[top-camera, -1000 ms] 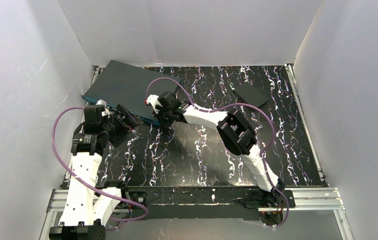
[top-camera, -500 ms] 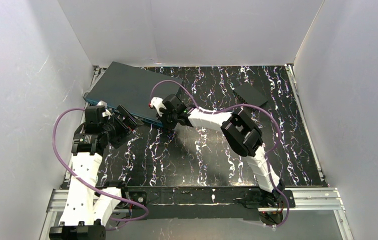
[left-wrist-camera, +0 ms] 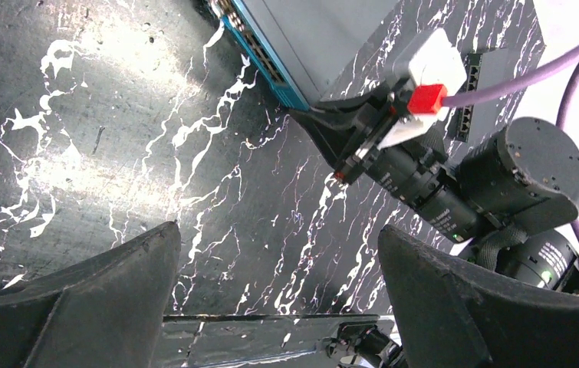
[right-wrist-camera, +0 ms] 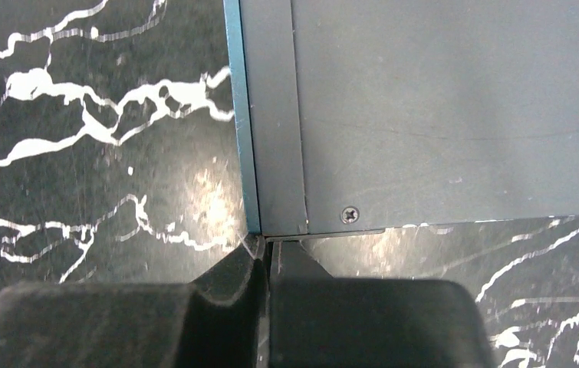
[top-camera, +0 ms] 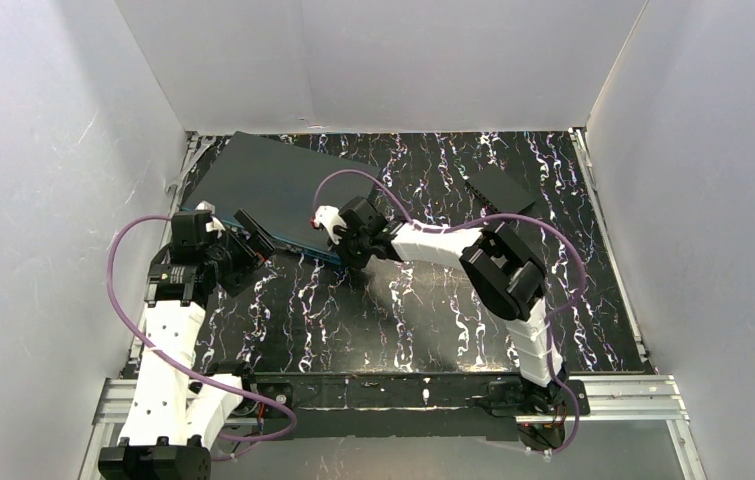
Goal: Pull the plug from the switch port
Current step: Move the switch port to the center of the board.
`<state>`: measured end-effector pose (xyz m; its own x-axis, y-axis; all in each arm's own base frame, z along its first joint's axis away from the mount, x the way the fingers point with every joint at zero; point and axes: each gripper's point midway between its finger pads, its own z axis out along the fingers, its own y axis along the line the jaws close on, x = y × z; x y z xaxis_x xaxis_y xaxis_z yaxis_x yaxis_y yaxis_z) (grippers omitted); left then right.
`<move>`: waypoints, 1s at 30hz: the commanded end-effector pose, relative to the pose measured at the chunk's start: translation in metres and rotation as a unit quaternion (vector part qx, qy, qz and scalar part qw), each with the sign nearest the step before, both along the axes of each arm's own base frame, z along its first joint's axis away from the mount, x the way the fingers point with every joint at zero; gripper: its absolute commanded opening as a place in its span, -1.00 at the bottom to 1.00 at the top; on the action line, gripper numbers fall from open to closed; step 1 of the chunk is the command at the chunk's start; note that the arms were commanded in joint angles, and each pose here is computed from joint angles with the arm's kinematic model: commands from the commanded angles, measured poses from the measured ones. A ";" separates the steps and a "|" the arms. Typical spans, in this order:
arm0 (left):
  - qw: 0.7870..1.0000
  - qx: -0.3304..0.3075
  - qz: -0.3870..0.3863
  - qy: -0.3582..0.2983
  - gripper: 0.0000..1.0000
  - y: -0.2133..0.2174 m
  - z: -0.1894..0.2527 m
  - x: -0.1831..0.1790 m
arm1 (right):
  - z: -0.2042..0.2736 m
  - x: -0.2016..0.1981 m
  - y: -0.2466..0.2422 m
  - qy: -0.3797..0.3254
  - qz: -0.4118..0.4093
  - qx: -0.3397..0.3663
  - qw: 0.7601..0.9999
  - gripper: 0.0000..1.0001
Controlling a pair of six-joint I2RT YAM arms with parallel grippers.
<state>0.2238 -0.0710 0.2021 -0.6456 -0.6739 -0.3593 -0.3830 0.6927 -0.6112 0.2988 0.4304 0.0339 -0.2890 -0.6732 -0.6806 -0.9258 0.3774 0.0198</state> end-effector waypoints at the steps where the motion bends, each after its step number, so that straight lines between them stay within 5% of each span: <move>1: 1.000 -0.002 -0.004 0.000 0.99 -0.001 -0.002 0.003 | 0.028 -0.040 -0.040 0.075 -0.013 -0.022 0.997 -0.97; 30: 1.000 0.005 0.001 0.008 0.99 0.002 -0.016 0.016 | 0.047 -0.114 -0.184 0.080 -0.120 -0.047 0.988 -0.97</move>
<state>0.2379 -0.0707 0.1915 -0.6493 -0.6739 -0.3526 -0.3899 0.6930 -0.6065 0.1907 0.2472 0.0352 -0.4216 -0.7731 -0.4739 -0.8842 0.4665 0.0256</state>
